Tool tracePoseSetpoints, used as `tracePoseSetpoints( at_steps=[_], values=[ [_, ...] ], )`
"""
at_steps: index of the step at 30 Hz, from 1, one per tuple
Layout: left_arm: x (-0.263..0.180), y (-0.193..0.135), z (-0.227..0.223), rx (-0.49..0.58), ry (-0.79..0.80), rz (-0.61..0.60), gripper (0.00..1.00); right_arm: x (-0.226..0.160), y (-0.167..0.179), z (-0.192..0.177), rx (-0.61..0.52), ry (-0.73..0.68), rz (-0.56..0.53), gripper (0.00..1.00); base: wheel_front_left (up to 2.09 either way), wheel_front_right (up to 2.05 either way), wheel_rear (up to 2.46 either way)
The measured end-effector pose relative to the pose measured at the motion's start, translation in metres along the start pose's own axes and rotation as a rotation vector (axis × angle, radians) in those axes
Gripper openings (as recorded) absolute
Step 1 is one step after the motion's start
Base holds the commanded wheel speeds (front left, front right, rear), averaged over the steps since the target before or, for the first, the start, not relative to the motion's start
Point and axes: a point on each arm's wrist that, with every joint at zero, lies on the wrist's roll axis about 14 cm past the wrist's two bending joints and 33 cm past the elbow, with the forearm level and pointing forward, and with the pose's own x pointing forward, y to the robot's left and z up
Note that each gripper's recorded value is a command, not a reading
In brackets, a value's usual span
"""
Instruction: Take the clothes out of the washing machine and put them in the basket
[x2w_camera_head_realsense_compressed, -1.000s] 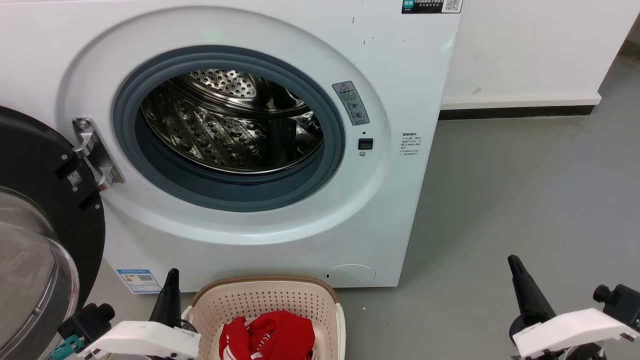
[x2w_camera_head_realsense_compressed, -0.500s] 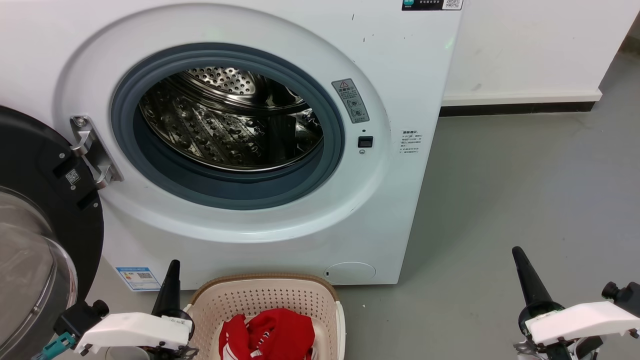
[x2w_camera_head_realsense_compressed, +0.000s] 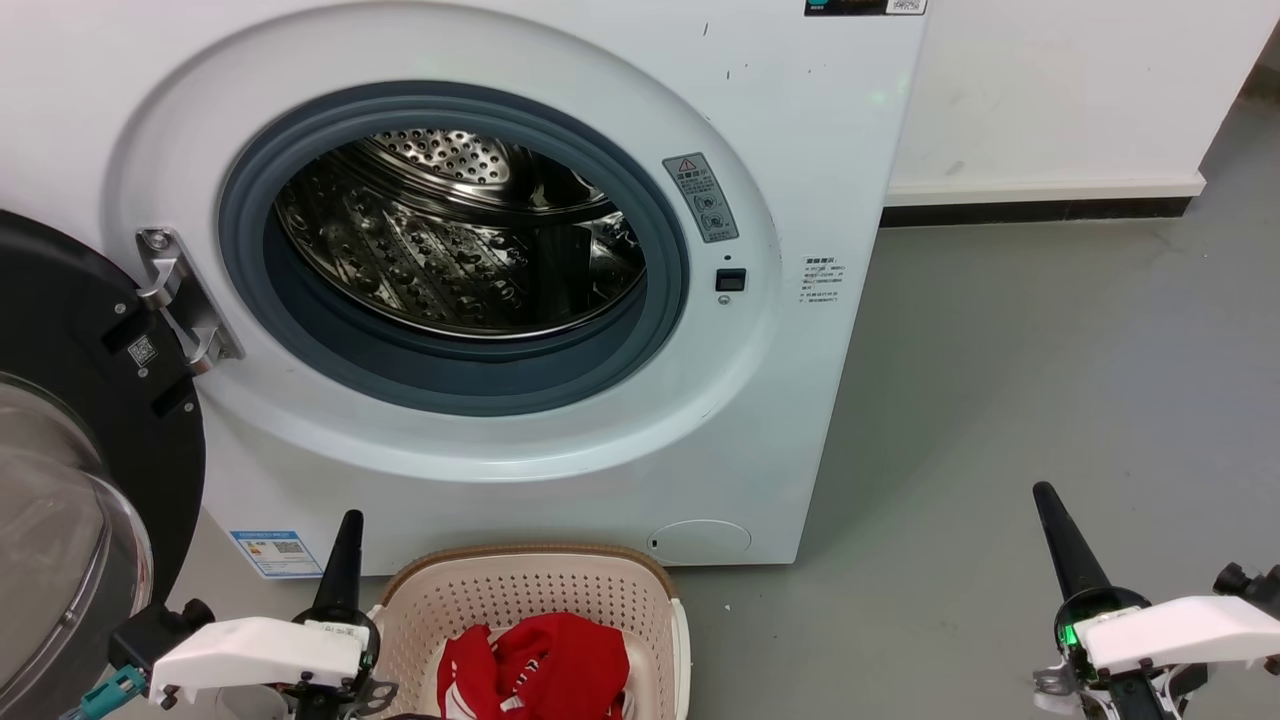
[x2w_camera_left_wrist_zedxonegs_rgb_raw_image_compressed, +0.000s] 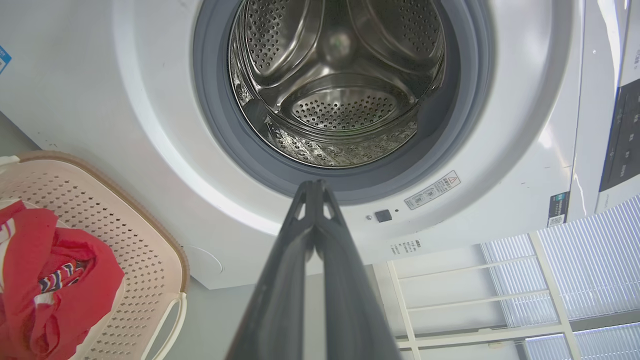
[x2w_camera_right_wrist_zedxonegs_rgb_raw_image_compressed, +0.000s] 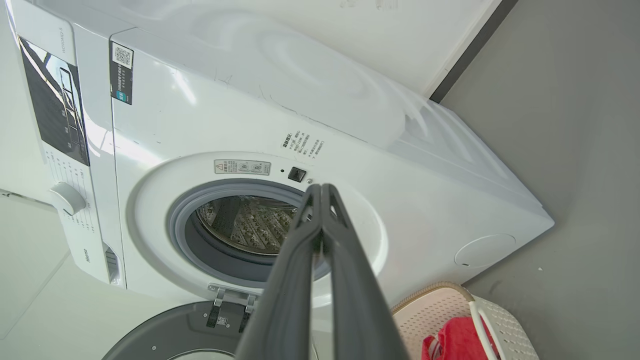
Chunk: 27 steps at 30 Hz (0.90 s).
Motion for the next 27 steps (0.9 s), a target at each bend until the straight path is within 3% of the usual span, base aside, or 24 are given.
tracePoseSetpoints(
  at_steps=[27],
  values=[
    [0.0084,-0.0042,0.0014,-0.260,0.009,-0.026,0.00,0.0085,-0.0049,0.0079,0.259,-0.029,-0.006,0.00,0.00,0.00,0.00]
  ],
)
